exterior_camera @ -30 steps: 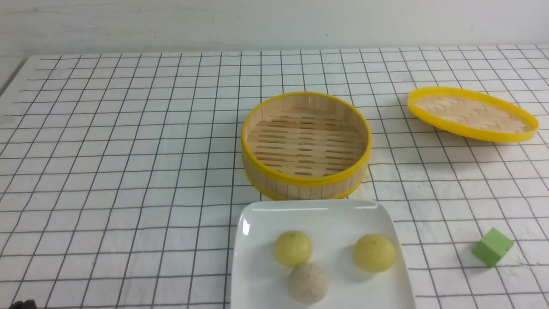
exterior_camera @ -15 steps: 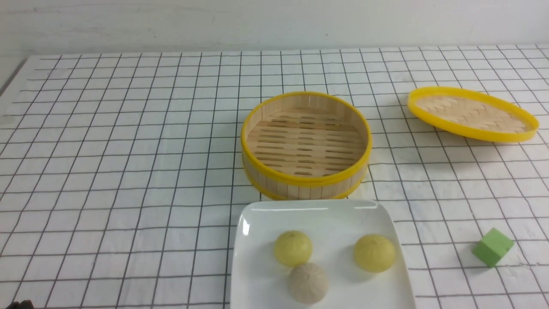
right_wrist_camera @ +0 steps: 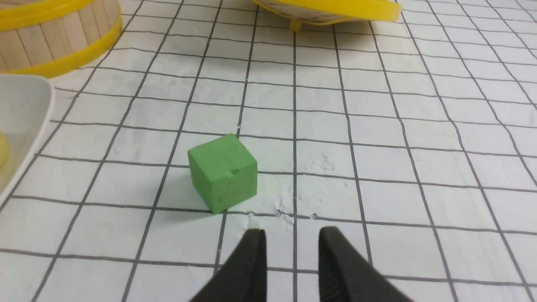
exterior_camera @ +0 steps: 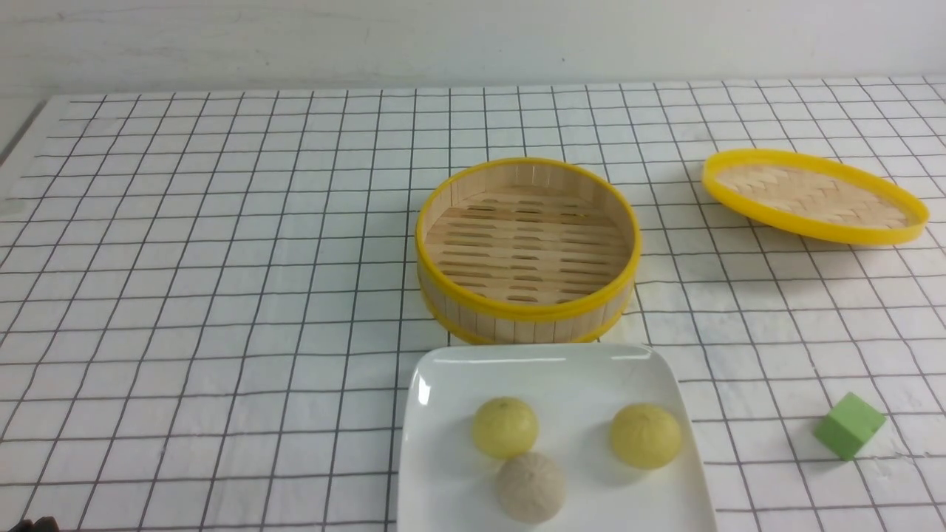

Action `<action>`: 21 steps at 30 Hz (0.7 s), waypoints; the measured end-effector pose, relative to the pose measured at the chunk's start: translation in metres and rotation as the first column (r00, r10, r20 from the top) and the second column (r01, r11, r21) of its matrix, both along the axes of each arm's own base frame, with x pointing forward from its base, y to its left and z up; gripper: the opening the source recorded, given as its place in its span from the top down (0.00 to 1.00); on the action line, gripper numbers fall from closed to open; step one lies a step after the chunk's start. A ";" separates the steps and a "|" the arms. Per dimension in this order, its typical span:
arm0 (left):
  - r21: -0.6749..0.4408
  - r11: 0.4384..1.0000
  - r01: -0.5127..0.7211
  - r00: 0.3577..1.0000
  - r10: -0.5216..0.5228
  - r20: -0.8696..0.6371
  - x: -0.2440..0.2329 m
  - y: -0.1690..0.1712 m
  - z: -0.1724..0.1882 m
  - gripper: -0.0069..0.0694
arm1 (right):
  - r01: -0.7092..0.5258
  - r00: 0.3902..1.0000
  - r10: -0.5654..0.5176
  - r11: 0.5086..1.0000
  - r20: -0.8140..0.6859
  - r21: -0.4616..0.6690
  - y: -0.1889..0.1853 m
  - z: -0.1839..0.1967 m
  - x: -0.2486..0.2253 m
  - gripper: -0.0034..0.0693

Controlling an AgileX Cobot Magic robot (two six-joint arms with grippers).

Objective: Put the steamed buns into the plate on the white-black tablecloth.

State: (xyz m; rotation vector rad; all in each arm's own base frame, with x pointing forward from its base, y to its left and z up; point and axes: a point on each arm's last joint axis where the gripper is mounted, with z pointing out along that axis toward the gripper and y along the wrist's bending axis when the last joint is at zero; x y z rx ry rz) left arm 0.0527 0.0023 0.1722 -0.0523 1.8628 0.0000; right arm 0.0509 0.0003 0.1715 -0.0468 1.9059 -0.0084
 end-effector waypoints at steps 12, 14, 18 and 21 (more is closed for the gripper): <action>0.000 1.000 0.000 1.000 0.000 -0.001 0.000 0.000 0.000 0.77 | 0.000 1.000 0.000 1.000 0.000 0.000 0.000 0.000 0.000 0.64; 0.000 1.000 0.000 1.000 0.000 -0.001 0.000 0.000 0.000 0.77 | 0.000 1.000 0.000 1.000 0.000 0.000 0.000 0.000 0.000 0.64; 0.000 1.000 0.000 1.000 0.000 -0.001 0.000 0.000 0.000 0.77 | 0.000 1.000 0.000 1.000 0.000 0.000 0.000 0.000 0.000 0.63; 0.000 1.000 0.000 1.000 0.000 -0.001 0.000 0.000 0.000 0.76 | 0.000 1.000 0.000 1.000 0.000 0.000 0.000 0.000 0.000 0.63</action>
